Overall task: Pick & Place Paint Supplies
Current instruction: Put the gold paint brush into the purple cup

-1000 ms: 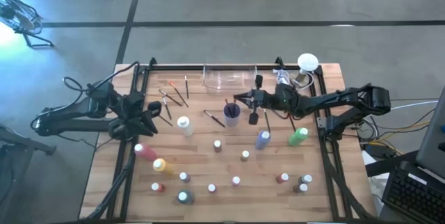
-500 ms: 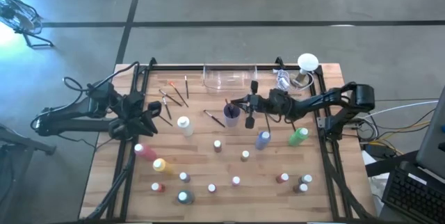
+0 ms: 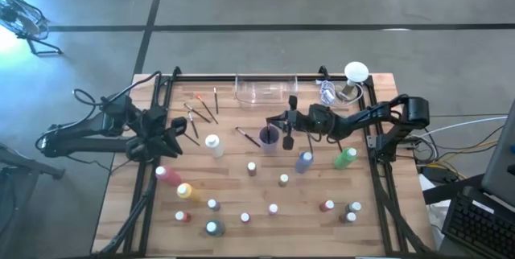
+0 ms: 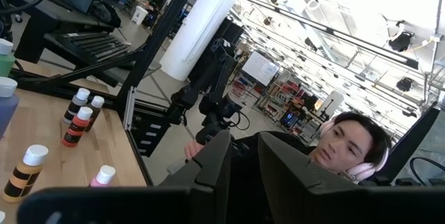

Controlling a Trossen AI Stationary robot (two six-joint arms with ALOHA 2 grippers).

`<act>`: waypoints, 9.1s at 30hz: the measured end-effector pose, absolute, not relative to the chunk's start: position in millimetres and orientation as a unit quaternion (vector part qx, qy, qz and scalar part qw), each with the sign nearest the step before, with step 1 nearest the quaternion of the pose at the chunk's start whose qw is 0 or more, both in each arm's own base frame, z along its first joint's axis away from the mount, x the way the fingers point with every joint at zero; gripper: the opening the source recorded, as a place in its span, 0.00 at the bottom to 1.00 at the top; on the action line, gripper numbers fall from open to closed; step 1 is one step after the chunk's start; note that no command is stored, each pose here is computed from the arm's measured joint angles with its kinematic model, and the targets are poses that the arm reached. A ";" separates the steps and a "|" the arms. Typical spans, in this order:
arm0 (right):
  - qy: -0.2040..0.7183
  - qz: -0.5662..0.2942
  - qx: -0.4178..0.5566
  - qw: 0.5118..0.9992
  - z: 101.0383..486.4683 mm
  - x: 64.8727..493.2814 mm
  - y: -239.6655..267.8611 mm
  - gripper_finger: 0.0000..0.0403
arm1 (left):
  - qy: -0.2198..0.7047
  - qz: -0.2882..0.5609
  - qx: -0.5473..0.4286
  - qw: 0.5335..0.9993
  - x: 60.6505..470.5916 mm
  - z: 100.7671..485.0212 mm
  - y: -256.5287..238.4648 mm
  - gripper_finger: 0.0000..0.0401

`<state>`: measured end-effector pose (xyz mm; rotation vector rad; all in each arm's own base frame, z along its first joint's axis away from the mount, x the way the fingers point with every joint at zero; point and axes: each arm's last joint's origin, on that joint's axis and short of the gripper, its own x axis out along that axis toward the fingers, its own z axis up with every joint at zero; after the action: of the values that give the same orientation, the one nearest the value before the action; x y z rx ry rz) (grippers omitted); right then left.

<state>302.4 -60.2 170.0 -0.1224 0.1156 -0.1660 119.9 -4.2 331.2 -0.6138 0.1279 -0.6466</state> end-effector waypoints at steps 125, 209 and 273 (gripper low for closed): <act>0.459 -0.437 0.358 0.685 134.2 145.6 -124.0 0.46 | 0.062 -0.312 -0.297 0.900 119.8 331.2 -4.2 0.20; 0.244 -0.151 0.043 0.957 376.9 257.4 -86.1 0.02 | 0.062 -0.312 -0.297 0.900 119.8 331.2 -4.2 0.20; -0.025 -0.013 -0.068 0.997 210.8 305.7 -50.1 0.02 | 0.062 -0.312 -0.297 0.900 119.9 331.1 -4.2 0.20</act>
<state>305.7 -50.1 210.8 -0.1354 -0.0491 -0.0262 119.9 -4.2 331.1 -0.6139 0.1280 -0.6466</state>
